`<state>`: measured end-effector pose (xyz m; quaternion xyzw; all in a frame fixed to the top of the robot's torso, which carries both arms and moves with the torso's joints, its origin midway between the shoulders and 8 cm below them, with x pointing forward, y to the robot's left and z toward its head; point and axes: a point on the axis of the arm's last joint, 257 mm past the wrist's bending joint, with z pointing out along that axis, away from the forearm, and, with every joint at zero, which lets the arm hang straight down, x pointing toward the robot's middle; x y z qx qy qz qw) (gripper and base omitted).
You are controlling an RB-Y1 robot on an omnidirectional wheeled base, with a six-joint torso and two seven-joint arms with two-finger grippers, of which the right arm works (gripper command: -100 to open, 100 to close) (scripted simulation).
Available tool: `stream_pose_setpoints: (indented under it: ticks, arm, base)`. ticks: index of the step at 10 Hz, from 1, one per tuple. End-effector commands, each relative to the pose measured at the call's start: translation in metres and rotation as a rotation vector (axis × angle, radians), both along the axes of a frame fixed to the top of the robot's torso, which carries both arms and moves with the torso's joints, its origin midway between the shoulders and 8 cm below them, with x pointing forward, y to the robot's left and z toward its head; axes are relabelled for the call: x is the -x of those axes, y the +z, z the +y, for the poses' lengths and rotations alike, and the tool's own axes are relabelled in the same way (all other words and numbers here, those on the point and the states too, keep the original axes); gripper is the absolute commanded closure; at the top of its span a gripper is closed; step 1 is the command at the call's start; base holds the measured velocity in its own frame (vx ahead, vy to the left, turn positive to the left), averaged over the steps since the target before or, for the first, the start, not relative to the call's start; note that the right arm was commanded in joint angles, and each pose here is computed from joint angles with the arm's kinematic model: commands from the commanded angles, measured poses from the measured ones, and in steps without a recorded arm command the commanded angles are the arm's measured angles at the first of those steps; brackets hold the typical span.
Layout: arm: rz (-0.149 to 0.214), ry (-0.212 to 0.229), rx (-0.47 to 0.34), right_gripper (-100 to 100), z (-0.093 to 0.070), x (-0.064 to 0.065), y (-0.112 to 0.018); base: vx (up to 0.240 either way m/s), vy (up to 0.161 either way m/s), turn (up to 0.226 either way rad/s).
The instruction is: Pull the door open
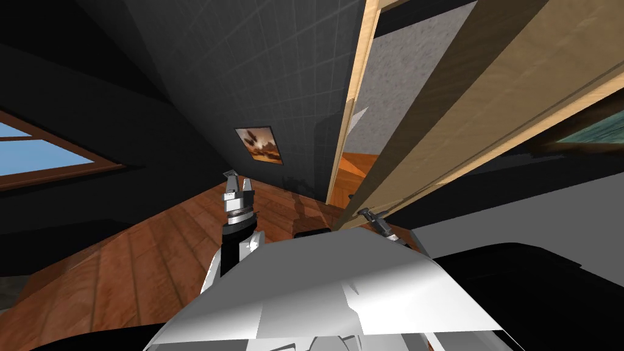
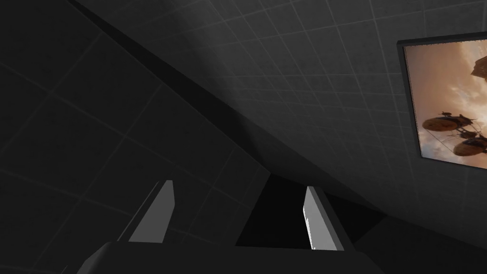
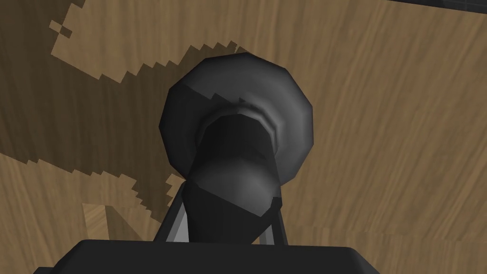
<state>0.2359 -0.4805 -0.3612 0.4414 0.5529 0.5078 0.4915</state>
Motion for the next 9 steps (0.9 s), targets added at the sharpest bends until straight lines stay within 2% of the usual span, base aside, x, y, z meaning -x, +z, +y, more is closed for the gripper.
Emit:
stream_pose_setpoints:
  ticks: [1,2,4,6,7,9]
  arm:
    - [0.002,-0.006,0.005,100,-0.005,0.018,0.001]
    - [-0.002,-0.003,0.005,100,-0.005,0.018,0.003]
    - [-0.002,-0.005,0.006,100,-0.007,0.036,0.004]
    - [-0.002,-0.005,0.006,100,-0.007,0.036,0.004]
    - [-0.002,-0.006,0.006,100,-0.008,0.052,0.006]
    - [0.004,0.003,-0.002,100,-0.005,0.043,0.003]
  base:
    - [-0.083,-0.052,0.175]
    - [-0.065,-0.040,0.078]
    - [-0.071,-0.027,0.125]
    - [-0.042,-0.023,0.017]
    - [-0.070,-0.023,0.165]
    - [-0.088,-0.023,0.087]
